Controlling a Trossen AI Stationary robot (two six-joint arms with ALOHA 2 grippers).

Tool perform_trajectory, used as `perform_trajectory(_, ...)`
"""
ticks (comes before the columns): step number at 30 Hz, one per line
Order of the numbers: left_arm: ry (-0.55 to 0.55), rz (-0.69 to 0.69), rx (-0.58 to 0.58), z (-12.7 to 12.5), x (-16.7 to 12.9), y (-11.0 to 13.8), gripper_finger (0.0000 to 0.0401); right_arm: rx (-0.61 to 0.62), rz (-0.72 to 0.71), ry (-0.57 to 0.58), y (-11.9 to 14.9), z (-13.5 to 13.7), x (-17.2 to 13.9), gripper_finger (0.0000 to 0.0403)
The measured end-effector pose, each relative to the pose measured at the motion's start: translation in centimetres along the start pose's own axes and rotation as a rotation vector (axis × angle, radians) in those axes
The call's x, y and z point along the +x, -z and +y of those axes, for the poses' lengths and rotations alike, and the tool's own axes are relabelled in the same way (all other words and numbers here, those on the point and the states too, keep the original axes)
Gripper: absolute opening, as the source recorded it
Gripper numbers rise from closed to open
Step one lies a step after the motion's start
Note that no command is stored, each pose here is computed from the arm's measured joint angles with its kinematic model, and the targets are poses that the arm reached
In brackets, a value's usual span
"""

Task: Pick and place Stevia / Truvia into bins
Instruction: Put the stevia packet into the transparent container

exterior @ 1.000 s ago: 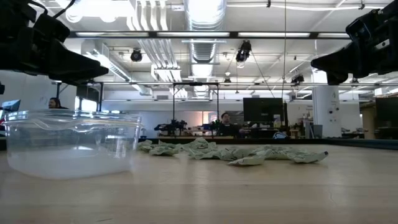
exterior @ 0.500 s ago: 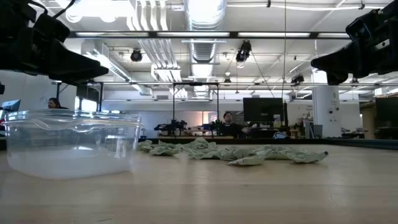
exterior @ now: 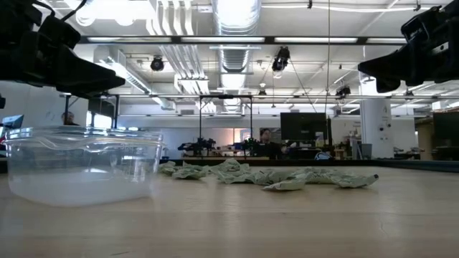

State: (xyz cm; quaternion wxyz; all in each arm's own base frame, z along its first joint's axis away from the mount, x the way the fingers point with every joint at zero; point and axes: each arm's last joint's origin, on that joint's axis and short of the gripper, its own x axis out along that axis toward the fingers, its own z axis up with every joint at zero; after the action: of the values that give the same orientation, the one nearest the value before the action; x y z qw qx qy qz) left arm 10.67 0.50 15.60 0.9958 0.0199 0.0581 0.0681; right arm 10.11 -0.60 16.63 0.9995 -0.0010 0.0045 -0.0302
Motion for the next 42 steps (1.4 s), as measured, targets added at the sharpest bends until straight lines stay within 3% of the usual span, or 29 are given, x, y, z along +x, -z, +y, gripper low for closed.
perform_trajectory(4, 0.000, 0.000, 0.000, 0.0, 0.0, 0.0, 0.0212, -0.033, 0.002, 0.002, 0.0, 0.0, 0.0, 0.0009)
perform_trajectory(9, -0.001, 0.000, 0.000, 0.0, 0.0, 0.0, 0.0212, -0.172, 0.001, 0.002, 0.0, 0.0, 0.0, 0.0009)
perform_trajectory(17, -0.004, -0.009, 0.011, 0.0, 0.0, -0.1, 0.0212, -0.174, 0.010, 0.001, 0.1, 0.0, 0.0, 0.0009)
perform_trajectory(21, -0.010, -0.103, 0.056, 0.0, -0.1, -1.0, 0.0212, -0.197, 0.014, 0.001, 0.1, 0.0, 0.0, 0.0009)
perform_trajectory(26, -0.024, -0.236, -0.135, 0.2, -0.3, -2.3, 0.0212, -0.306, 0.013, 0.002, 0.1, 0.0, 0.0, 0.0009)
perform_trajectory(29, -0.049, -0.311, -0.067, 0.3, -0.5, -3.0, 0.0212, -0.328, -0.013, 0.005, -0.1, 0.0, 0.0, 0.0009)
perform_trajectory(33, -0.080, -0.320, 0.100, 0.3, -0.5, -3.1, 0.0212, -0.303, -0.016, 0.005, -0.2, 0.0, 0.0, 0.0009)
perform_trajectory(42, -0.171, -0.299, 0.157, 0.5, -0.4, -3.1, 0.0212, -0.107, 0.010, 0.002, 0.1, 0.0, 0.0, 0.0009)
